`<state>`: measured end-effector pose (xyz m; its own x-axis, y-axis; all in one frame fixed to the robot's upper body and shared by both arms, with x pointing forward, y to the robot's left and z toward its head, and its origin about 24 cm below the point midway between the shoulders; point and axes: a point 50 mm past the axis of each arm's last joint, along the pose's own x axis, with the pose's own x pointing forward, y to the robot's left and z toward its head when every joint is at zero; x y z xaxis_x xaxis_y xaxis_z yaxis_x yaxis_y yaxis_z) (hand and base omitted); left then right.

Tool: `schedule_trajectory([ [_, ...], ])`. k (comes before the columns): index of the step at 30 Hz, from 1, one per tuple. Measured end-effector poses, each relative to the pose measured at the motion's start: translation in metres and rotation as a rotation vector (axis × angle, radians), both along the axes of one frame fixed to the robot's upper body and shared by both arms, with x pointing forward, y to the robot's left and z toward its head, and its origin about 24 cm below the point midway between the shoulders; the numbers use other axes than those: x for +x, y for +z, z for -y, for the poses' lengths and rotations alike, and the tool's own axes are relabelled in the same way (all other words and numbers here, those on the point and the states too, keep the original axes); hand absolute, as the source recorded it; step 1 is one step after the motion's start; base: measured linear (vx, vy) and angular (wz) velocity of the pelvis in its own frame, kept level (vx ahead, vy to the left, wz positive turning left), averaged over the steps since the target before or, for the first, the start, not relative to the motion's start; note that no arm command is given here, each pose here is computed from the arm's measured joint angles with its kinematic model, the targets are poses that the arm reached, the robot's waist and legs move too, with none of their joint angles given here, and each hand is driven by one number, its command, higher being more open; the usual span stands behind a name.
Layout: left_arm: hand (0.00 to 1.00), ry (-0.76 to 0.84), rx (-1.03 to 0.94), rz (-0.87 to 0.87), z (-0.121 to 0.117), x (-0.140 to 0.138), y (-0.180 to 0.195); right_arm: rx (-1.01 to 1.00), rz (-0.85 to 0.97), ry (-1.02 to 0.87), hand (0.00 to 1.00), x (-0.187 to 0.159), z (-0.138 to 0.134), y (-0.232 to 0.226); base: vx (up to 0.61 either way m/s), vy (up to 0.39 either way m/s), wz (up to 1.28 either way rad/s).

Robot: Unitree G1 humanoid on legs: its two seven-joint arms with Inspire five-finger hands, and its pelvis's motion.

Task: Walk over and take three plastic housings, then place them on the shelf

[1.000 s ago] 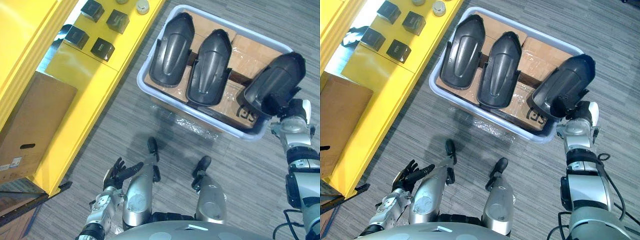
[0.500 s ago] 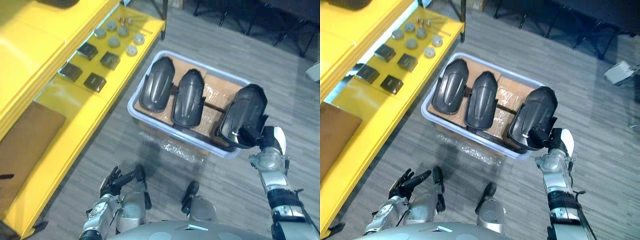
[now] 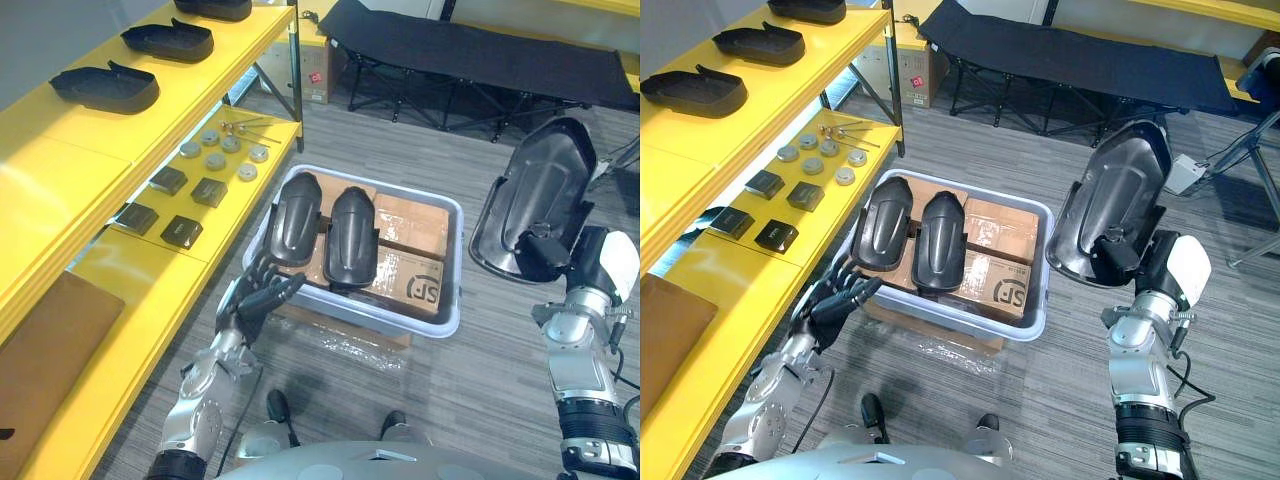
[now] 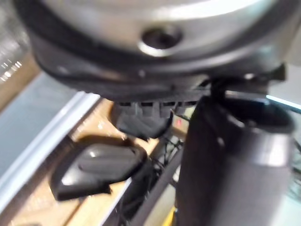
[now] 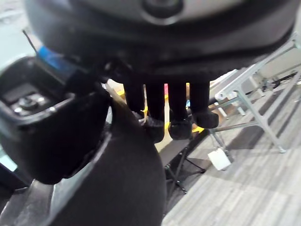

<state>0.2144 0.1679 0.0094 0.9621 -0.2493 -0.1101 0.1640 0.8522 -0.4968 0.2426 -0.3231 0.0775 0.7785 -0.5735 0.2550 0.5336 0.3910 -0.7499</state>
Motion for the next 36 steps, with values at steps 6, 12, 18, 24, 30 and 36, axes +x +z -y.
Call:
schedule_trajectory([
  [6, 1.00, -0.192, -0.053, 0.066, 0.019, 0.017, 0.028, -0.247, 0.193, 0.248, 0.00, 0.018, -0.034, 0.038, 0.00, 0.003, -0.01],
  [12, 1.00, -0.333, -0.097, 0.041, 0.039, 0.026, 0.036, -0.363, 0.329, 0.477, 0.00, 0.025, -0.074, 0.055, -0.01, 0.017, -0.10],
  [18, 1.00, -0.327, -0.168, 0.038, 0.039, 0.033, 0.046, -0.426, 0.329, 0.618, 0.00, 0.024, -0.096, 0.049, 0.00, 0.009, -0.12],
  [24, 1.00, -0.357, -0.275, 0.037, 0.048, 0.035, 0.051, -0.449, 0.325, 0.715, 0.00, 0.022, -0.112, 0.043, 0.00, 0.001, -0.07],
  [30, 1.00, -0.362, -0.351, 0.052, 0.057, 0.035, 0.055, -0.421, 0.328, 0.794, 0.00, 0.020, -0.127, 0.036, 0.00, 0.000, 0.00],
  [36, 1.00, -0.360, -0.358, 0.039, 0.065, 0.033, 0.053, -0.358, 0.330, 0.867, 0.00, 0.018, -0.148, 0.026, 0.00, 0.000, 0.00],
])
